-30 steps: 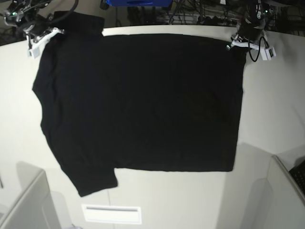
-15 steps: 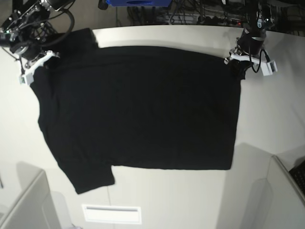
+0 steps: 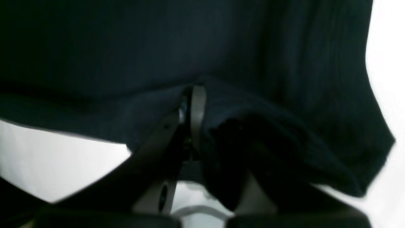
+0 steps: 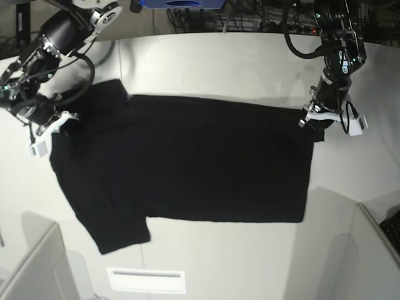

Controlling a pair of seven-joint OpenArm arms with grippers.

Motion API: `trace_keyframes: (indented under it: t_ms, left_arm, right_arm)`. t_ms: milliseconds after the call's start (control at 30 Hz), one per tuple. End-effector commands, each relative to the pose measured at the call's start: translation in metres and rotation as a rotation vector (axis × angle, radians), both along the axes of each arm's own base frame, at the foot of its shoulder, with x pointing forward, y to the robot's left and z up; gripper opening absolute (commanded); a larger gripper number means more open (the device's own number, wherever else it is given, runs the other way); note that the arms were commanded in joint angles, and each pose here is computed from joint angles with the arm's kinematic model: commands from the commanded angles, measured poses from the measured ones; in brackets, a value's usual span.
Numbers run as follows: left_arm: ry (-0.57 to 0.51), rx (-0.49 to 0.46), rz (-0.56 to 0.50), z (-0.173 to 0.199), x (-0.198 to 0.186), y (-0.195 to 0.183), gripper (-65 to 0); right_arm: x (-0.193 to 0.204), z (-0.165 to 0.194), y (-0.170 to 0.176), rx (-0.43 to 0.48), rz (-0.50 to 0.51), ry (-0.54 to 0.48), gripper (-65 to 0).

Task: Fold the T-shirt properly
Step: 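Lift both shoulder corners and pull the shirt toward the arms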

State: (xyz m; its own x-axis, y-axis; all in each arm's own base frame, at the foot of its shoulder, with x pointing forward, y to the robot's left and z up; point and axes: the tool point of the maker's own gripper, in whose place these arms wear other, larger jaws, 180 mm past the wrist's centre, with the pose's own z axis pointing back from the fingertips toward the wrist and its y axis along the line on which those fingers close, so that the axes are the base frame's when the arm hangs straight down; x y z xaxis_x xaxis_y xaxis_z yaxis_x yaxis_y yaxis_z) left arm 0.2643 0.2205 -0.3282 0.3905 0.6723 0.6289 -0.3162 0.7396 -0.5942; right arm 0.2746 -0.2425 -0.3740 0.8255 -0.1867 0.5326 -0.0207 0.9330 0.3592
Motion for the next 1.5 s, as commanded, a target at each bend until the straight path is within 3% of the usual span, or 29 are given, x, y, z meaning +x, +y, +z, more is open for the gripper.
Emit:
trace_keyframes:
  t_ms: [0,467,767,1167,1233,1300,1333,1367,1467]
  left_arm:
    - [-0.023,0.004,0.009,0.005,0.005,0.004,-65.0]
    - [-0.019,-0.019,0.043,-0.006,0.031,0.014,-65.0]
    - [0.009,-0.035,0.057,-0.02,0.038,0.019,-65.0]
    - [-0.018,-0.036,0.062,-0.012,0.05,0.021,-65.0]
    - [-0.019,-0.035,0.065,-0.012,0.05,0.022,-64.8]
    - [-0.02,-0.034,0.069,-0.011,0.05,0.024,-47.9]
    - [-0.02,-0.034,0.07,-0.011,0.05,0.024,-40.6]
    - [-0.023,-0.033,0.072,-0.01,0.05,0.025,-31.9]
    - [-0.032,-0.032,0.073,-0.007,0.051,0.025,-15.8]
  right_arm:
    - [0.013,0.012,-0.008,-0.007,-0.004,-0.045,-65.0]
    - [0.049,0.001,-0.013,0.12,-0.004,-0.021,-65.0]
    - [0.069,-0.005,0.005,0.155,0.04,-0.041,-65.0]
    - [0.068,-0.005,-0.003,0.148,0.031,-0.039,-65.0]
    - [0.068,-0.003,-0.003,0.145,0.03,-0.045,-50.6]
    - [0.066,-0.001,-0.011,0.154,-0.004,-0.056,-33.9]
    - [0.065,-0.001,-0.016,0.163,-0.029,-0.062,-29.3]
    - [0.063,0.0,-0.023,0.17,-0.057,-0.071,-27.5]
    - [0.062,0.014,-0.039,0.141,-0.104,-0.119,-27.5]
